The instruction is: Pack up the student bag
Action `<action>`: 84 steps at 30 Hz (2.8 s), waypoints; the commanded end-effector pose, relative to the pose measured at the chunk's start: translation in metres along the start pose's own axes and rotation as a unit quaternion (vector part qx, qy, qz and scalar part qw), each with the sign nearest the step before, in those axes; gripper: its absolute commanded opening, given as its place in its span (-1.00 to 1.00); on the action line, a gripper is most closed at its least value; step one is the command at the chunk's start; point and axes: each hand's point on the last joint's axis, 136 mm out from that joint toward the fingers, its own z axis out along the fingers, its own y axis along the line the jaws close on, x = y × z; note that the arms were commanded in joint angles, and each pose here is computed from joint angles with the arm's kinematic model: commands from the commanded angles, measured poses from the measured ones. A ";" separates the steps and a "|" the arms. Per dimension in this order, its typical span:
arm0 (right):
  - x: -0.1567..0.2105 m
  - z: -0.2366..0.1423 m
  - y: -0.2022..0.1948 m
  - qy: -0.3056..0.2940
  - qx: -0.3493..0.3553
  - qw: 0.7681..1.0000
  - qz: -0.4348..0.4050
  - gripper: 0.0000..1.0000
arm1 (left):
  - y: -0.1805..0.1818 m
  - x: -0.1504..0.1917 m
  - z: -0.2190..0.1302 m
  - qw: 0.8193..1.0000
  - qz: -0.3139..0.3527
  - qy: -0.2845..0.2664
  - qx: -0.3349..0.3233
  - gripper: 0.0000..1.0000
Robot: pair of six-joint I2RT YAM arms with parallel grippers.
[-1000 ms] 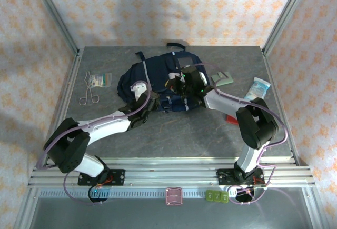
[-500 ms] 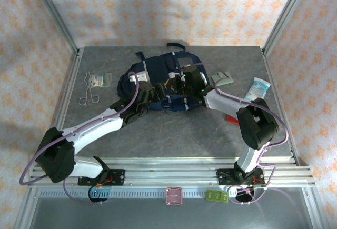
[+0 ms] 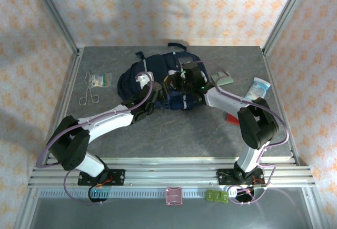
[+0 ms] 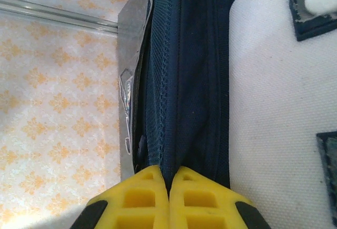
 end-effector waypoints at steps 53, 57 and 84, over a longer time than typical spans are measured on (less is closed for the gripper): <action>-0.037 -0.042 0.117 -0.027 -0.197 0.980 -0.029 -1.00 | 0.015 -0.021 -0.046 0.988 0.000 0.079 0.135 0.32; -0.036 -0.042 0.117 -0.026 -0.199 0.979 -0.028 -1.00 | 0.009 -0.021 -0.042 0.981 -0.004 0.110 0.163 0.30; -0.029 -0.043 0.116 -0.012 -0.203 0.979 -0.030 -1.00 | 0.046 -0.009 0.008 0.990 0.100 0.095 0.016 -1.00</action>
